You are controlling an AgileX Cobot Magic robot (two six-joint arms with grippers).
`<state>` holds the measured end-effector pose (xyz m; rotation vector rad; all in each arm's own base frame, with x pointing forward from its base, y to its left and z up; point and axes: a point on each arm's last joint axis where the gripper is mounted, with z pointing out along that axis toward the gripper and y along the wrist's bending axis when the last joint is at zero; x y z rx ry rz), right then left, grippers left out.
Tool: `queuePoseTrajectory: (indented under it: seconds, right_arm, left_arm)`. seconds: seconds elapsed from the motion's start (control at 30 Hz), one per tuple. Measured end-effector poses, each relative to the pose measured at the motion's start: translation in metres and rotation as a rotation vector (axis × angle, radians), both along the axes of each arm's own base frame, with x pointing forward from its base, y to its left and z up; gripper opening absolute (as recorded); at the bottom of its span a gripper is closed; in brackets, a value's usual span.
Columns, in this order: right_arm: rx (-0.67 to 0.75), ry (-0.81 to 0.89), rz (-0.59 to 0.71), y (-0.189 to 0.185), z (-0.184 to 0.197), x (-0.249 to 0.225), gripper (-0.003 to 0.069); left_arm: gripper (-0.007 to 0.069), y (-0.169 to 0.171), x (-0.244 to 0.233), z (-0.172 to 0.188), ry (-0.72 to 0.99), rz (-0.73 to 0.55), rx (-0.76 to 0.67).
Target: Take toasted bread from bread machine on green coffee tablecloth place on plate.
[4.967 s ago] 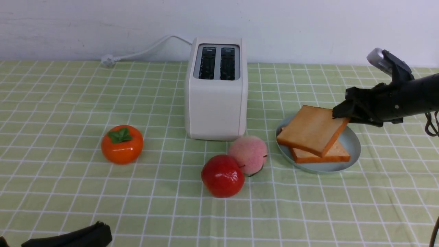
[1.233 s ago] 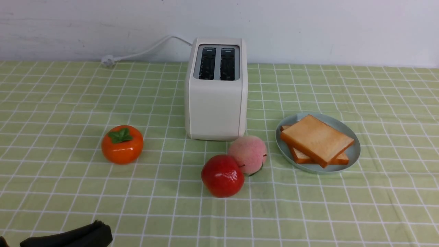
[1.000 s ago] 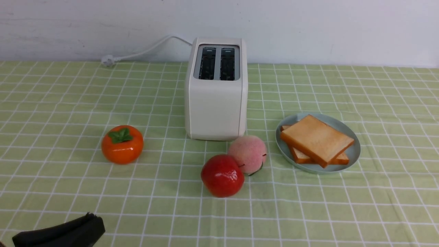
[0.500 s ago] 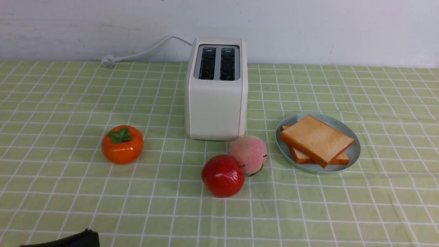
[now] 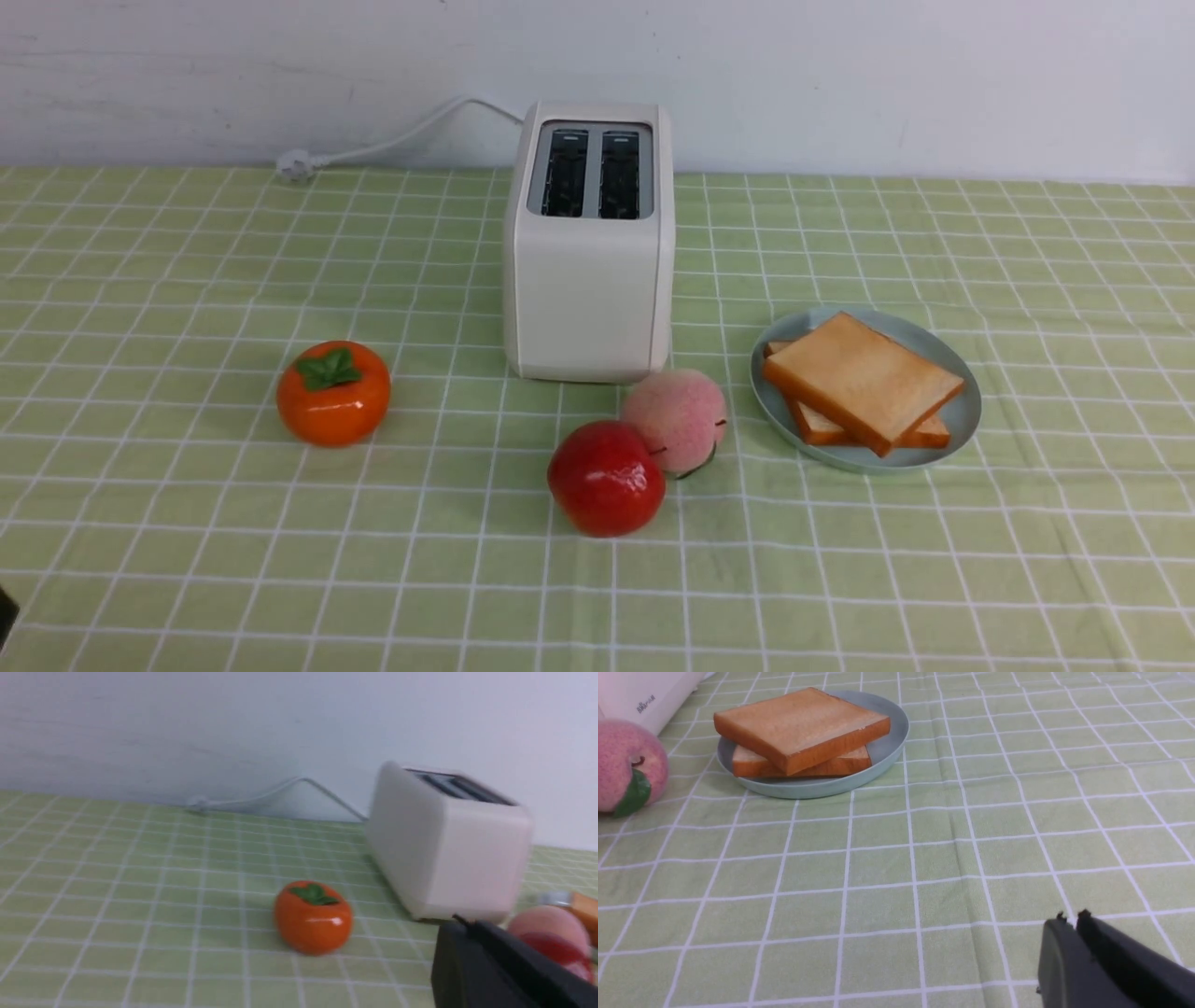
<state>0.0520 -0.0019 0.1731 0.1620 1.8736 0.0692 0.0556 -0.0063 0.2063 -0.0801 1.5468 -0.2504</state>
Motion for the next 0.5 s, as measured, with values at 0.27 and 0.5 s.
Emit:
queuePoseTrajectory:
  seconds: [0.27,0.5]
  right_arm:
    - [0.000,0.000,0.000,0.000,0.000,0.000,0.0043]
    - [0.000,0.000,0.000,0.000,0.000,0.000,0.0052]
  left_arm:
    - [-0.0013,0.002,-0.003,-0.037,0.350,0.049,-0.018]
    - [-0.0013,0.002,-0.003,-0.037,0.352,0.052,-0.022]
